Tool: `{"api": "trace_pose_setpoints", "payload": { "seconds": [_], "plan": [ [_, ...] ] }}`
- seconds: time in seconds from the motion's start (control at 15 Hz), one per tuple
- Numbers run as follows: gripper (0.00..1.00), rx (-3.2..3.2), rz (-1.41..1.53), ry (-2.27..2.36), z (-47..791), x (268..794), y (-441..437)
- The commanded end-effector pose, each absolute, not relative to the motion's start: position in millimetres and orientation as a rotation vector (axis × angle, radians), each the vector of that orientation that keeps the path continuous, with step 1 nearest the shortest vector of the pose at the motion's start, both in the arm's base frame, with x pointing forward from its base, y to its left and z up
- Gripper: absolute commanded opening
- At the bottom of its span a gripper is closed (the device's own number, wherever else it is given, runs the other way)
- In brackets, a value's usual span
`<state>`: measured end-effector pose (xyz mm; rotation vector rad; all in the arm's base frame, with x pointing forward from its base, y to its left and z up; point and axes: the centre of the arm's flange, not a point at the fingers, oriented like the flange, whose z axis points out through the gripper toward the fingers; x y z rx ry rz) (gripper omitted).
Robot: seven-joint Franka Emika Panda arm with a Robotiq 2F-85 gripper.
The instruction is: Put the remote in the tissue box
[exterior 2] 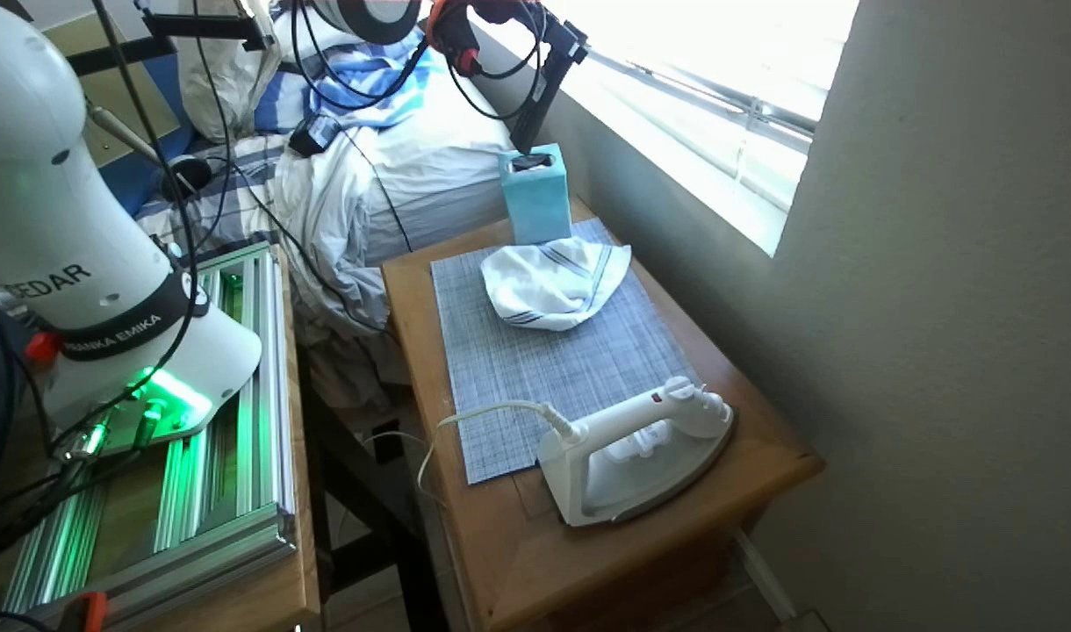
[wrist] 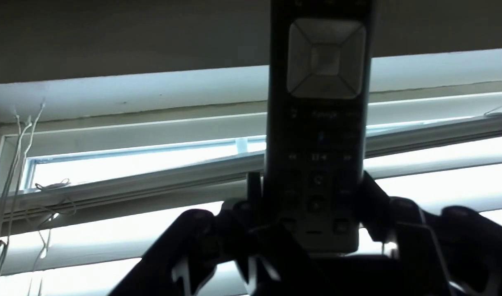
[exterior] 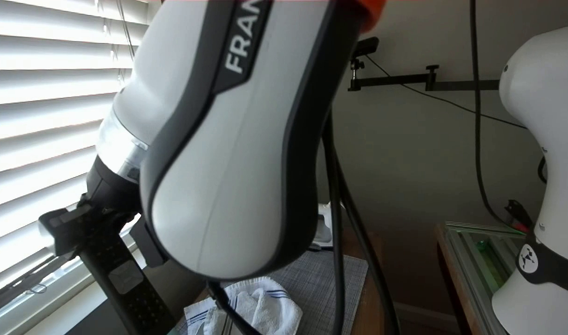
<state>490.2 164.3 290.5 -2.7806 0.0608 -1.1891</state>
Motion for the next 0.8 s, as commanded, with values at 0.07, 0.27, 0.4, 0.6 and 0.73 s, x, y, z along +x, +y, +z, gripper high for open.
{"api": "trace_pose_setpoints", "payload": {
  "seconds": [0.07,0.27,0.4,0.6,0.73],
  "plan": [
    [0.32,-2.791,-1.142,0.051,267.2,508.0,146.2],
    [0.32,-2.784,-1.117,0.031,258.6,517.8,144.5],
    [0.32,-2.775,-1.115,0.023,256.5,524.8,141.9],
    [0.32,-2.739,-1.147,0.017,260.1,536.1,144.2],
    [0.32,-2.718,-1.096,-0.027,259.7,538.8,150.1]
  ]
}}
